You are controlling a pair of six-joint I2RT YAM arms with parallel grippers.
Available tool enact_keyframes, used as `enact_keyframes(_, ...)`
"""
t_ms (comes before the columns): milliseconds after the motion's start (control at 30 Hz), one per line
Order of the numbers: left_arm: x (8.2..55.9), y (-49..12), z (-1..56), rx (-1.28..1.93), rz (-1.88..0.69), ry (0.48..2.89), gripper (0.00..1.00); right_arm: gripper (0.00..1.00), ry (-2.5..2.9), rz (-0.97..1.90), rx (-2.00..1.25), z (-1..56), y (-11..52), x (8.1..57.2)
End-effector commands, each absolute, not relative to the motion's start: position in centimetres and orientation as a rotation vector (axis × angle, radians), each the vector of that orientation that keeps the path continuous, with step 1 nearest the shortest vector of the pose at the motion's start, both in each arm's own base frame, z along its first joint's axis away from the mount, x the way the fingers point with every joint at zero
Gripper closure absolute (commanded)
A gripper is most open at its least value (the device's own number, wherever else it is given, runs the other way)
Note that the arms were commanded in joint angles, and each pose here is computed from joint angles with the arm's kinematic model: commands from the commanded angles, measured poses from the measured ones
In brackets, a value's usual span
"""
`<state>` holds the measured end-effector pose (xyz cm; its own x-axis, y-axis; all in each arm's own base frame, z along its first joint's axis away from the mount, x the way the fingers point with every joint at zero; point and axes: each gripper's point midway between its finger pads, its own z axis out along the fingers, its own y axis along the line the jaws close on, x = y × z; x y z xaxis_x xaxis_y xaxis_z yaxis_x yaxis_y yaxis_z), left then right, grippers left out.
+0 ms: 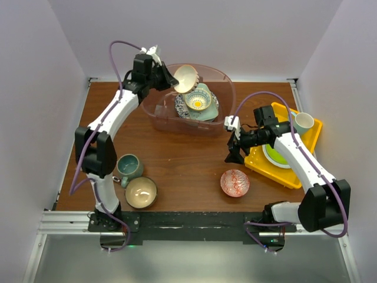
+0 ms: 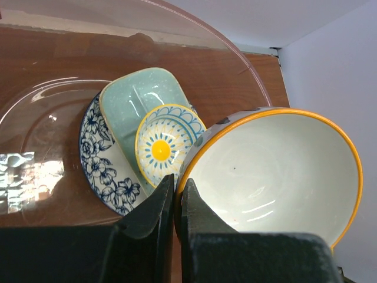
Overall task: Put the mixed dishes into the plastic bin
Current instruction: Place the bowl in the plastic bin.
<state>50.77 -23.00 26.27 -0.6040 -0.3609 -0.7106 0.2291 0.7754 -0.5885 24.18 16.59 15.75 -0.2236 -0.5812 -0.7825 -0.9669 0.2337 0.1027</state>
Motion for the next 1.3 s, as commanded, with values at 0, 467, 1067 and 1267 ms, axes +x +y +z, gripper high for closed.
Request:
enact_keyframes(0, 53.8, -24.4, 28.4, -0.083, -0.901, 1.972, 1.0, 0.18, 1.838, 0.76, -1.417, 17.2, 16.6, 24.7)
enact_keyframes(467, 57.6, -26.6, 20.5, -0.098, -0.762, 2.126, 1.0, 0.18, 1.839, 0.757, -1.419, 17.2, 16.6, 24.7)
enact_keyframes(1067, 57.8, -28.1, 17.5, -0.016, -0.509, 2.179, 0.92, 0.18, 1.835, 0.757, -1.419, 17.3, 16.6, 24.7)
enact_keyframes(1267, 57.4, -28.8, 17.7, 0.013, -0.503, 2.178, 0.83, 0.18, 1.84, 0.756, -1.419, 17.2, 16.5, 24.6)
